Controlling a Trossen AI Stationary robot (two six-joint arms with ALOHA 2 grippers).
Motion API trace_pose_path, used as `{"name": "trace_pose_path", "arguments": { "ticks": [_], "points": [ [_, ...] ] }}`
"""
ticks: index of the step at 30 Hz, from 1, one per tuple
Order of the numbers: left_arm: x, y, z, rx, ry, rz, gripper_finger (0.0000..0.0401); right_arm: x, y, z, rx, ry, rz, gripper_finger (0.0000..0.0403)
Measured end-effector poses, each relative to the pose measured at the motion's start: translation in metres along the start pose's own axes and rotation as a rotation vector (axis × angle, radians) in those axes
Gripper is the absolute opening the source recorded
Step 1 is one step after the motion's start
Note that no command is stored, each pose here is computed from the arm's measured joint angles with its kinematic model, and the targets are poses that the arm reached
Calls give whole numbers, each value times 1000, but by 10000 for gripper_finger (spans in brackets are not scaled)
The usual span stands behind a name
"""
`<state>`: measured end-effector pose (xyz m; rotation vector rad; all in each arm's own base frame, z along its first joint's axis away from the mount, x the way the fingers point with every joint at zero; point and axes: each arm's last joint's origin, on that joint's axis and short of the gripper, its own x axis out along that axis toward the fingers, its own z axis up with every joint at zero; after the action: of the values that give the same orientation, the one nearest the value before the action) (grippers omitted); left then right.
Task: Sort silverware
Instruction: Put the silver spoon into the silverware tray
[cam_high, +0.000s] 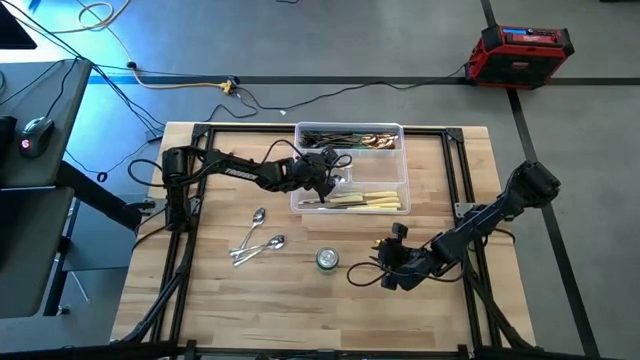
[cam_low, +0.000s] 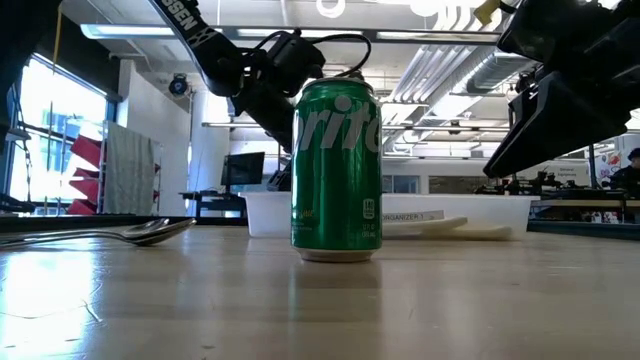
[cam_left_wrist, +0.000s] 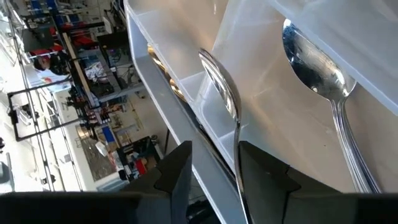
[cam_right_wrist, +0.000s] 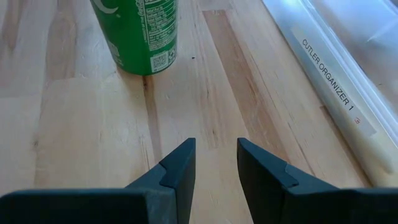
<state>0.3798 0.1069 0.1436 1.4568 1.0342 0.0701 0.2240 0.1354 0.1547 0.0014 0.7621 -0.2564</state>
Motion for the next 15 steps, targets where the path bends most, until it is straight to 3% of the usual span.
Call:
{"name": "trace_pose_path", "arguments": {
  "ticks": [9, 15],
  "points": [
    [-4, 12, -2, -20, 7, 23, 161, 0, 0, 0, 0, 0, 0, 103],
    [-11, 12, -5, -24, 32, -18, 180, 0, 0, 0, -2, 3, -2, 103]
  ]
}}
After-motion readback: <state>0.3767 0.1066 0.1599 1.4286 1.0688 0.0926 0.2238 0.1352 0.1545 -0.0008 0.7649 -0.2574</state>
